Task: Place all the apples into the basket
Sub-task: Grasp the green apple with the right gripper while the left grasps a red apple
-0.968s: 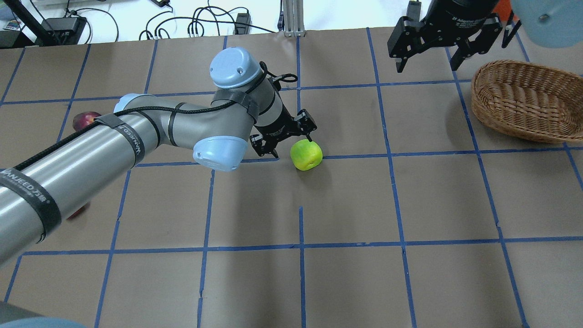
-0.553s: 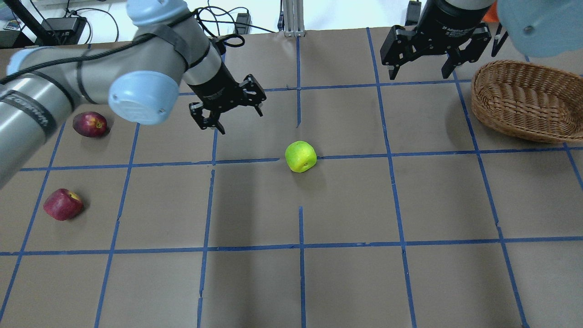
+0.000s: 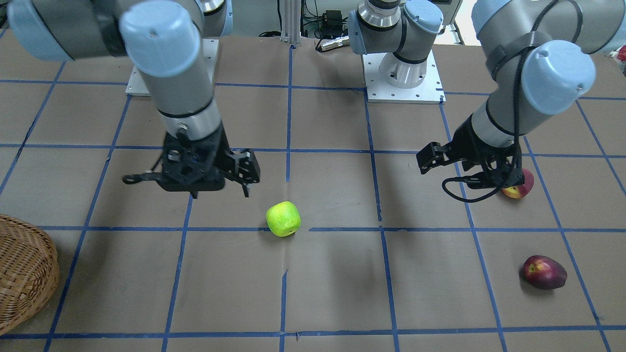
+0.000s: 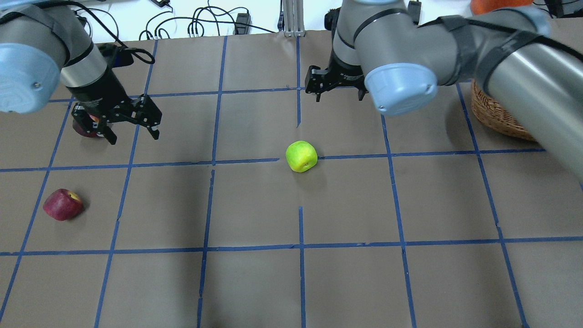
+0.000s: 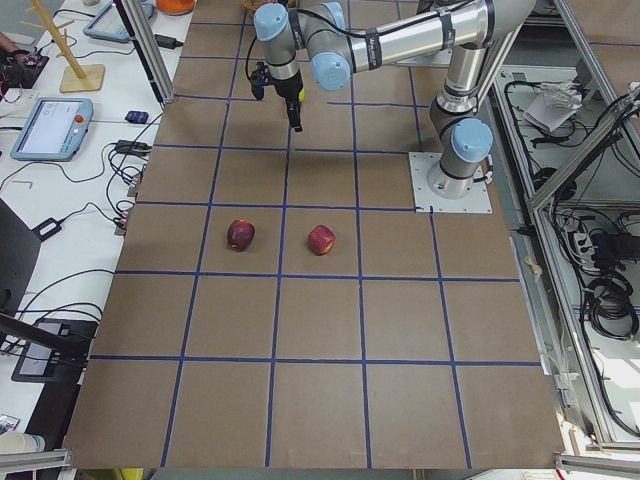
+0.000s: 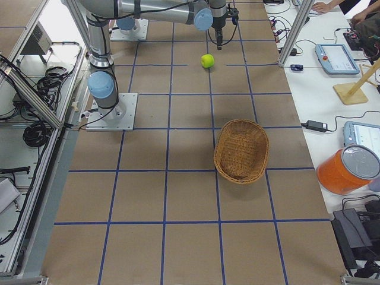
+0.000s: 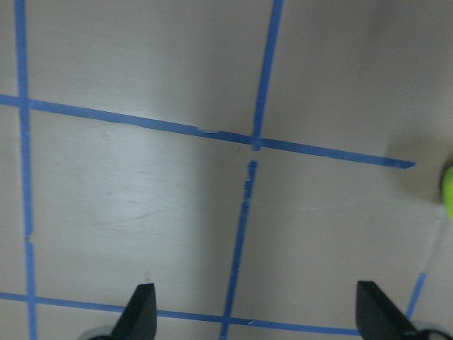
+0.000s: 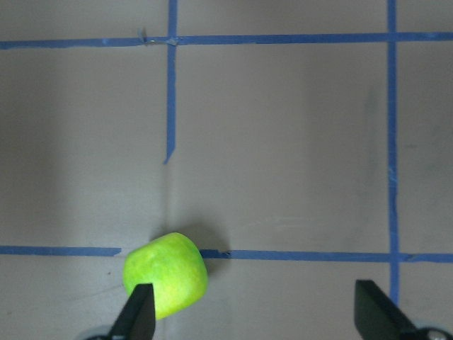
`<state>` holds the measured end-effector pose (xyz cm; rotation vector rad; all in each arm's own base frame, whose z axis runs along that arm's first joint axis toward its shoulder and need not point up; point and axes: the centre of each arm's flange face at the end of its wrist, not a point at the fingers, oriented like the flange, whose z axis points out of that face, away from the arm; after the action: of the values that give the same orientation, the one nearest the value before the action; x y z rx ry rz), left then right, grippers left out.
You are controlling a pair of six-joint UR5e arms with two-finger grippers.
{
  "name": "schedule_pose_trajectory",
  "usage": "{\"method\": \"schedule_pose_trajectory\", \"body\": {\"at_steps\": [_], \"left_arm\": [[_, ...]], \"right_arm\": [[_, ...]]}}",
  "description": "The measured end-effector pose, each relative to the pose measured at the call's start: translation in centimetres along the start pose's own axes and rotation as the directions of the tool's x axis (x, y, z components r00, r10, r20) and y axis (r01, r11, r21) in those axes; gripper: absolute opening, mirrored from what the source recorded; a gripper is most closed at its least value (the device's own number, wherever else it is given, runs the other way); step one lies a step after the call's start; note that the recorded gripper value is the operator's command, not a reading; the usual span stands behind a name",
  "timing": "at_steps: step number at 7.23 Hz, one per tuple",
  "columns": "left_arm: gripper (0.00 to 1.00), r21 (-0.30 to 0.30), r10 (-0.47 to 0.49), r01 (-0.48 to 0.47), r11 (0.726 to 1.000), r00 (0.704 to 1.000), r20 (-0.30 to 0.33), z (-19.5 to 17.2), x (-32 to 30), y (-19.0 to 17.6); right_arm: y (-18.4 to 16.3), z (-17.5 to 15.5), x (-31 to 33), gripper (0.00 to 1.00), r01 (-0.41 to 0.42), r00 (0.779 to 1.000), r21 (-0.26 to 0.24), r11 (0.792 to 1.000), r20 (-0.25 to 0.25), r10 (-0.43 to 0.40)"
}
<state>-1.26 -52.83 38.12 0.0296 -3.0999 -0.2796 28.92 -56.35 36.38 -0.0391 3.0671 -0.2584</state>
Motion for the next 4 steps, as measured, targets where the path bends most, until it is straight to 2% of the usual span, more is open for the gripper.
{"method": "schedule_pose_trajectory", "body": {"at_steps": [2, 4], "left_arm": [[1.0, -0.044, 0.128, -0.126, 0.991, 0.991, 0.047, 1.4, -6.8, 1.4], [1.0, -0.042, 0.278, -0.276, 0.96, 0.958, 0.064, 2.7, -12.9, 1.9]], "right_arm": [[0.4, 7.7, -4.0, 1.0, 0.039, 0.999, -0.022, 0.999, 0.006, -0.039], [1.2, 12.8, -6.7, 1.0, 0.114, 0.993, -0.029, 0.993, 0.006, -0.114]]}}
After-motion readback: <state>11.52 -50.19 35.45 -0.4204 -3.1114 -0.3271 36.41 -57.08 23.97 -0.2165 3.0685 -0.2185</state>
